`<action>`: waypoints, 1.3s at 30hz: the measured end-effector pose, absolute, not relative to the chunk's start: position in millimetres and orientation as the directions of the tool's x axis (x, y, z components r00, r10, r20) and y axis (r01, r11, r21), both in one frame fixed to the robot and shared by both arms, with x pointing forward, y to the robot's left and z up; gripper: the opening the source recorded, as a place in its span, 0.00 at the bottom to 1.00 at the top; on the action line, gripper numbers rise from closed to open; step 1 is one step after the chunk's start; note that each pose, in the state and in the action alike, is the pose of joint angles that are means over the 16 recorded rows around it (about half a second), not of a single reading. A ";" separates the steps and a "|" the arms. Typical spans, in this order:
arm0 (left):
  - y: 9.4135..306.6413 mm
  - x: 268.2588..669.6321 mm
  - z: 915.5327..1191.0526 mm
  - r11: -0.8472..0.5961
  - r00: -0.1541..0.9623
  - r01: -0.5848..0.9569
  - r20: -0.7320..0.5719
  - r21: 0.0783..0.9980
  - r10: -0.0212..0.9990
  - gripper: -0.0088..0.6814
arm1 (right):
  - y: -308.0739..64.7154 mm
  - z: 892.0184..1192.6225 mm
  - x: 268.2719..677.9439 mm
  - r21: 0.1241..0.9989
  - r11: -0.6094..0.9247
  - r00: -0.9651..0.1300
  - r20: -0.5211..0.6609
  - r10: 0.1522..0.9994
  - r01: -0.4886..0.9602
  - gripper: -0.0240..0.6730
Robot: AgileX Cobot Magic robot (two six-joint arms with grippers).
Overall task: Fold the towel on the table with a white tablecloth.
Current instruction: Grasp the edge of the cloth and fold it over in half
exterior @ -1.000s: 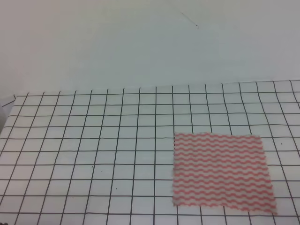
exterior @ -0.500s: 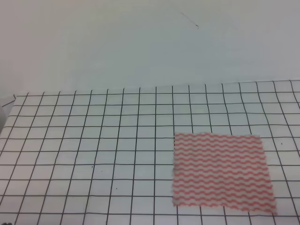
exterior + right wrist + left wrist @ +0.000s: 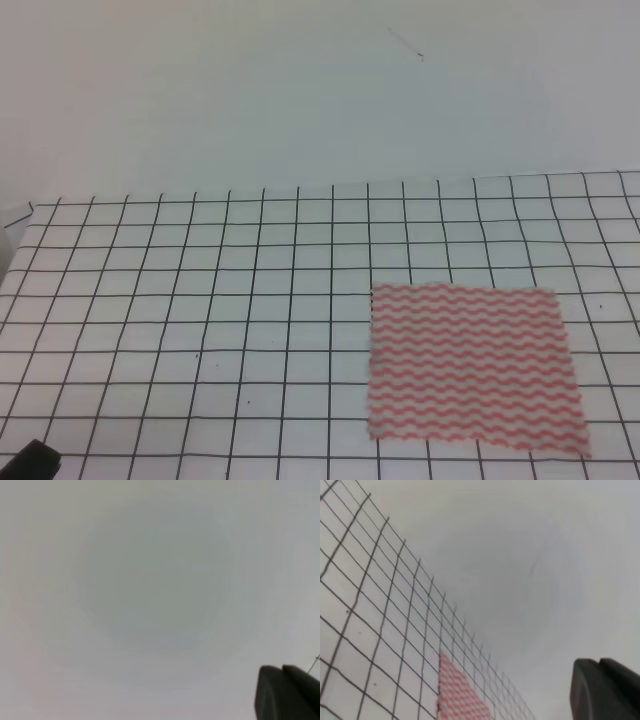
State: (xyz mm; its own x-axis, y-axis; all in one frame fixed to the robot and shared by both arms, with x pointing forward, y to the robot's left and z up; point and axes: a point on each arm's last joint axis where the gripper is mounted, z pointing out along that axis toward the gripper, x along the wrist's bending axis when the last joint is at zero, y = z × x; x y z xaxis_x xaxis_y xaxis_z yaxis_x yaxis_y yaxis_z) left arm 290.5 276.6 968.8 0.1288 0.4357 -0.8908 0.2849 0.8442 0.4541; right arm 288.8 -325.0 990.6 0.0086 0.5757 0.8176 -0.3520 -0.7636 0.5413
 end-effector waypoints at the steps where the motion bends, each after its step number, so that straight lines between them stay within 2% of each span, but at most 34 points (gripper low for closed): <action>1: 276.6 290.5 969.4 0.857 0.127 0.286 -0.904 0.428 0.409 0.01 | -327.1 990.9 288.1 0.526 -0.765 0.014 0.827 0.562 -0.372 0.03; 6: 276.3 290.4 971.3 0.893 0.119 0.291 -0.939 0.342 0.321 0.01 | -331.4 992.1 286.2 0.517 -0.747 0.031 0.830 0.557 -0.417 0.03; 12: 276.1 290.3 972.0 0.895 0.125 0.291 -0.940 0.339 0.316 0.01 | -329.0 995.6 286.3 0.615 -0.672 0.045 0.751 0.659 -0.412 0.03; 20: 275.4 290.1 972.4 0.839 0.172 0.275 -0.882 0.470 0.438 0.01 | -320.2 999.4 288.2 0.741 -0.575 0.036 0.623 0.781 -0.346 0.03; 29: 271.3 286.0 989.4 0.692 0.303 0.225 -0.725 0.686 0.619 0.01 | -307.3 1011.5 288.1 0.795 -0.560 -0.037 0.568 0.822 -0.233 0.03; 34: 268.5 282.1 1010.6 0.591 0.380 0.174 -0.607 0.788 0.697 0.01 | -297.1 1027.8 286.1 0.870 -0.467 -0.093 0.458 0.884 -0.157 0.03; 39: 265.3 283.4 1032.4 0.479 0.420 0.150 -0.495 0.865 0.761 0.01 | -287.5 1045.5 288.9 0.950 -0.303 -0.144 0.291 0.946 -0.073 0.03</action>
